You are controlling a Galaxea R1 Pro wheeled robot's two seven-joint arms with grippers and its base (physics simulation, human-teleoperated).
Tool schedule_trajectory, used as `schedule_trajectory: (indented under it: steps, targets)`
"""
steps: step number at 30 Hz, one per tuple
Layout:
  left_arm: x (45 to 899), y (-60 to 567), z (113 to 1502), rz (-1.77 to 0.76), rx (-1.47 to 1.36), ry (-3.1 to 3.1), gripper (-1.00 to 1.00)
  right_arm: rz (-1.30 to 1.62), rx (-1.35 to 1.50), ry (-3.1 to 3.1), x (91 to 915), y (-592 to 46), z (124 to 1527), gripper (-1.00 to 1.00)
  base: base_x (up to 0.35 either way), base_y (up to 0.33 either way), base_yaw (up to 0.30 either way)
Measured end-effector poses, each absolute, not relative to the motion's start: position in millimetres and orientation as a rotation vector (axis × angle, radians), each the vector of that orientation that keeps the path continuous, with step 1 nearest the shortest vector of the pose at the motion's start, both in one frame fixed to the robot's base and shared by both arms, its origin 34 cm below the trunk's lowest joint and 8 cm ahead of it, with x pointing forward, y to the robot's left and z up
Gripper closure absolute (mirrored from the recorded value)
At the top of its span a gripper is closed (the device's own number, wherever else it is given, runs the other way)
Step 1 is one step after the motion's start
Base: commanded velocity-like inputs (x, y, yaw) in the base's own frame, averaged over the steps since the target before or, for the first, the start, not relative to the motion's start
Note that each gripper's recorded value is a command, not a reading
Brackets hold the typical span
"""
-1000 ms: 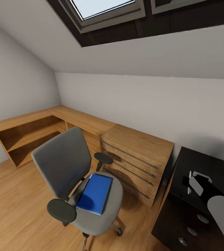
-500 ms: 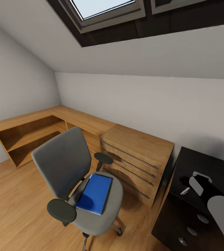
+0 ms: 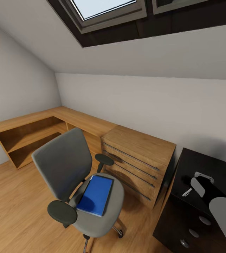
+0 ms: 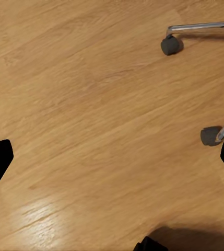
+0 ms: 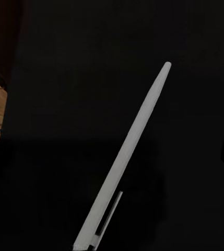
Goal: In the bedroom, organize the workspace by keeping the computer under the desk, ensuring the monitor is on the desk, placing the keyboard on the desk next to the monitor, placing the mouse on the desk next to the keyboard, moving the folder from the swivel chair onto the desk next to the mouse, stacking the notebook on top of the folder with the pen on top of the notebook, and positioning the swivel chair next to the desk.
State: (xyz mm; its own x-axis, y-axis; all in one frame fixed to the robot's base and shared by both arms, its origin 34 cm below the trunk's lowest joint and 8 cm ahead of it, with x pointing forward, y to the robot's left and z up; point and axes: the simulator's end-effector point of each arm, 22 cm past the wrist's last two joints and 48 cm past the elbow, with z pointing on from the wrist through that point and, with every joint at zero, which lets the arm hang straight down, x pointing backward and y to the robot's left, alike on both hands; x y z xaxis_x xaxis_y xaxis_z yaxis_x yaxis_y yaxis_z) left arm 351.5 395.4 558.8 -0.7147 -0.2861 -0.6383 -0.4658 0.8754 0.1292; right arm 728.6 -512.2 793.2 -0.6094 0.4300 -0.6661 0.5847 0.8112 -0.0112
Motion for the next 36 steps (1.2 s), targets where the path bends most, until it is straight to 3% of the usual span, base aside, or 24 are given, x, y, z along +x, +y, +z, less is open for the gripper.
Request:
schedule_trajectory:
  steps: [15,29,36]
  targets:
    - [351,394,558,0.370,-0.542,2.412,-1.00,-0.304,0.683,2.151,774,-483,869,-1.00,0.000,0.000,0.000]
    - [350,394,557,0.370,-0.543,2.417,-1.00,-0.220,0.605,2.146,715,-359,892,-1.00,0.000,0.000,0.000]
    - [350,394,557,0.370,-0.544,2.419,-1.00,-0.152,0.615,2.110,709,-330,907,-1.00,0.000,0.000,0.001]
